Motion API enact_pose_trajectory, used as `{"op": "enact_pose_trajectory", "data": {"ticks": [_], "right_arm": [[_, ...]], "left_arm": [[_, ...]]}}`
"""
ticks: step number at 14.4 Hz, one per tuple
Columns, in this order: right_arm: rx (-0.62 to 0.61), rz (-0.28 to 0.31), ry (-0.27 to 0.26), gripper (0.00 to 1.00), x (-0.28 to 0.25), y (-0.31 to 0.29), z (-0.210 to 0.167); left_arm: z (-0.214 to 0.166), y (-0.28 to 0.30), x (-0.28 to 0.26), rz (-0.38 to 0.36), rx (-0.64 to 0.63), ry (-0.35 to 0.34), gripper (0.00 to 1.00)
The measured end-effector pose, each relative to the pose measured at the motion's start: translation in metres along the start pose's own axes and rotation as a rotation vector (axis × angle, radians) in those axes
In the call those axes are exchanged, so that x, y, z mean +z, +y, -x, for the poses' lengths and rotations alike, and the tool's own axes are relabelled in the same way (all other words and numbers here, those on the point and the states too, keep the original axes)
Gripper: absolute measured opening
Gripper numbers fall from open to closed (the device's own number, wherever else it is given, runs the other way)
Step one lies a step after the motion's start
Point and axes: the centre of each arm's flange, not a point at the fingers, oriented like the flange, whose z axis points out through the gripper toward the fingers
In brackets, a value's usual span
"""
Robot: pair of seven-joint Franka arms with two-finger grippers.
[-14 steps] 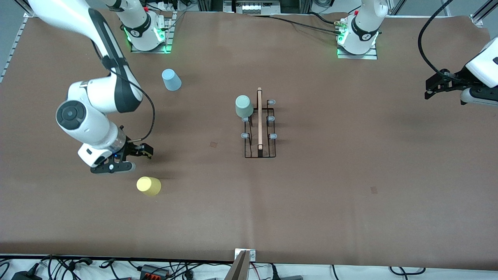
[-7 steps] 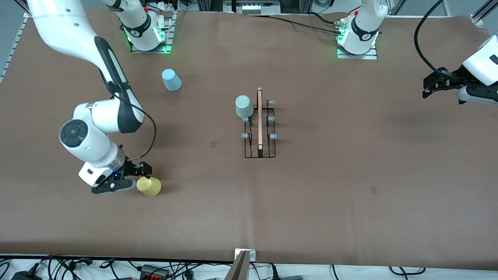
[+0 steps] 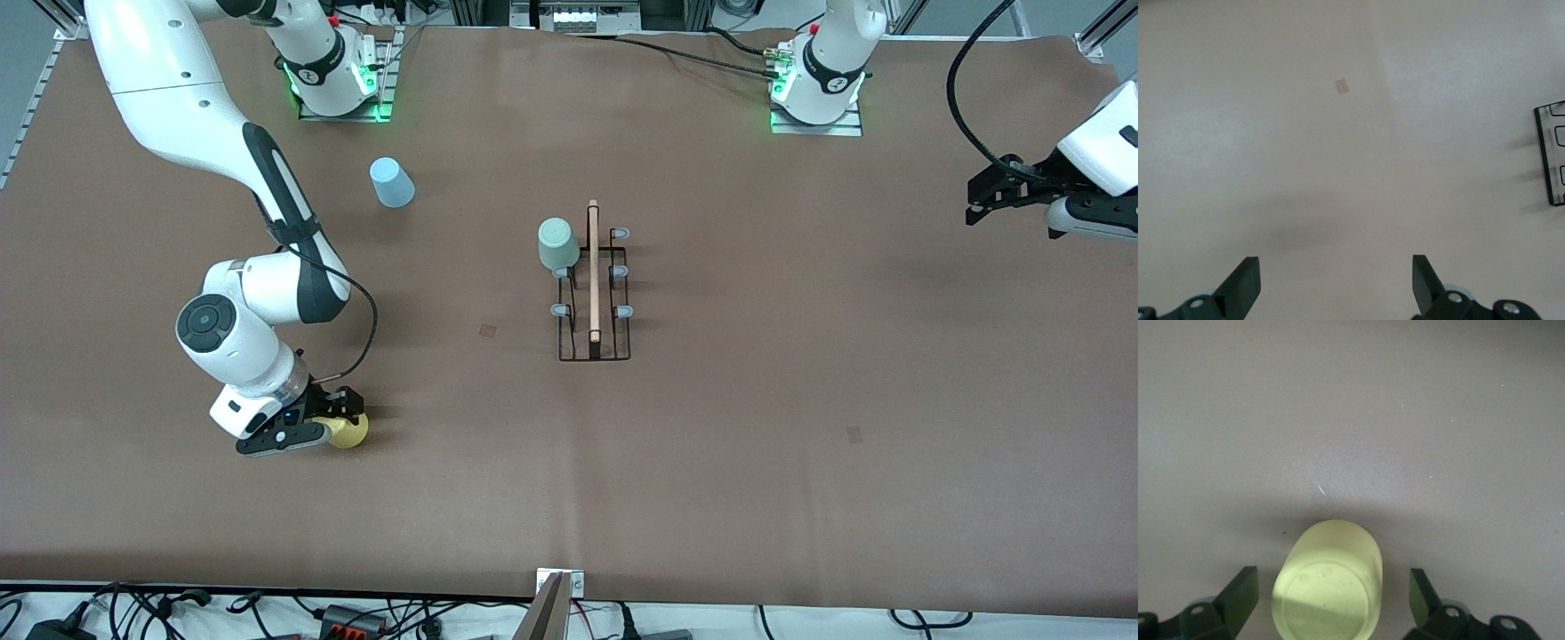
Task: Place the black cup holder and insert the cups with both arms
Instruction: 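Grasp the yellow cup with the right gripper, then carry the yellow cup with the right gripper over the rack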
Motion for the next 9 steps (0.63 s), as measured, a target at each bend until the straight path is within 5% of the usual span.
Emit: {"op": "enact_pose_trajectory", "data": {"ticks": [4, 7, 9], "right_arm": [[-0.004, -0.002, -0.014, 1.0, 0.008, -0.003, 0.004], [-0.005, -0.002, -0.023, 0.7, 0.015, -0.004, 0.007], [-0.008, -0.002, -0.023, 0.68, 0.014, -0.004, 0.007]], "left_arm": [[0.0, 0.0, 0.0, 0.0, 0.0, -0.001, 1.0], [0.0, 0.0, 0.0, 0.0, 0.0, -0.001, 1.0], [0.0, 0.0, 0.001, 0.0, 0.0, -0.001, 1.0]]}}
